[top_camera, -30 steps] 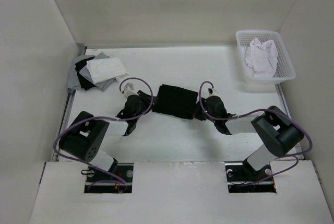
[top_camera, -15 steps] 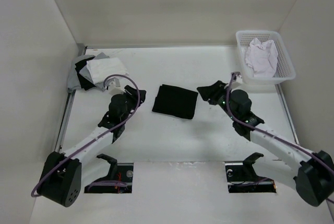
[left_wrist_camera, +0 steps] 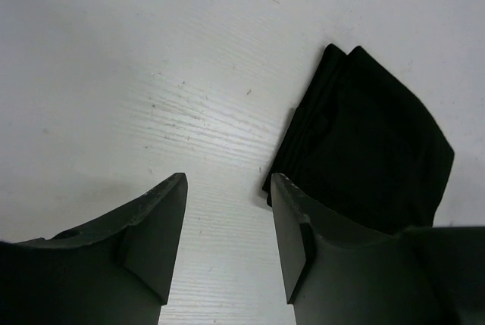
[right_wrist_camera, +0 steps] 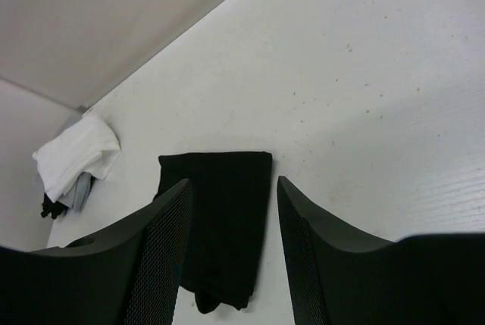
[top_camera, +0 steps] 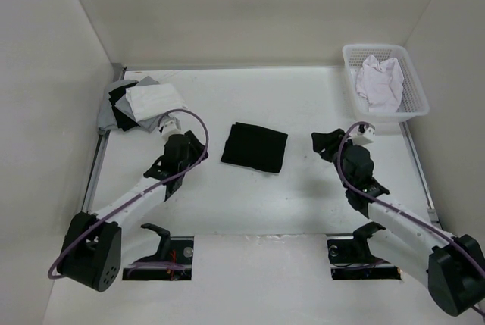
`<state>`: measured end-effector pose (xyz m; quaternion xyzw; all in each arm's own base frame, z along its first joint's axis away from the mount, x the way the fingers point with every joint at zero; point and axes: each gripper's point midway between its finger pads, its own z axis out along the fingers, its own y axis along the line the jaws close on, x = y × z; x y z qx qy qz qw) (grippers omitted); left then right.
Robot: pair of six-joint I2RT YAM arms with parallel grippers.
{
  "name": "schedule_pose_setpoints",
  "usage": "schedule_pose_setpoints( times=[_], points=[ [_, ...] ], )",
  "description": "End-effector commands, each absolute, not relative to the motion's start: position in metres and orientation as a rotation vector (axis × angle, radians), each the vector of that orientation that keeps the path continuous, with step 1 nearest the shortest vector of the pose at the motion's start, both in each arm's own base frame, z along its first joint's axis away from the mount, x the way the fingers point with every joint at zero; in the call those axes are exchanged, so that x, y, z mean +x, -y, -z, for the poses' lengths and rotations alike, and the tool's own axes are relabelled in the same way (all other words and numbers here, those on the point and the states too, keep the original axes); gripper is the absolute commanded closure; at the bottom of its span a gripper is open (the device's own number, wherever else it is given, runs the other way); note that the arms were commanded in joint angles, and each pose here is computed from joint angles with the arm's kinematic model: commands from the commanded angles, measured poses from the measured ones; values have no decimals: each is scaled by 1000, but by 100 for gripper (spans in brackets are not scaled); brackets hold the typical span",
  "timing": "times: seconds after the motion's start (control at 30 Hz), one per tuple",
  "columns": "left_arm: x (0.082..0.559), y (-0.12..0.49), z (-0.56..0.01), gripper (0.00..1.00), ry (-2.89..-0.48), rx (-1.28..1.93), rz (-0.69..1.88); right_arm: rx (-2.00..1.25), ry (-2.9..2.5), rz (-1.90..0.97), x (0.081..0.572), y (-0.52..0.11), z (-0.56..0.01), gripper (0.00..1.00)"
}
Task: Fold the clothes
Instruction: Fold the tank top
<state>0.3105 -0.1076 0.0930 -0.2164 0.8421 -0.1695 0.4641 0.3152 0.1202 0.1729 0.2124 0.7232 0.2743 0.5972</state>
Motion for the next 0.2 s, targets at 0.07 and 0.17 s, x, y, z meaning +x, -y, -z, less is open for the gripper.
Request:
schedule_pose_setpoints(
  times=[0.07, 0.17],
  points=[
    [331, 124, -111, 55, -2047, -415, 399, 496, -1653, -659, 326, -125, -180, 47],
    [336, 127, -108, 53, -2061, -400, 389, 493, -1659, -663, 327, -127, -179, 47]
  ],
)
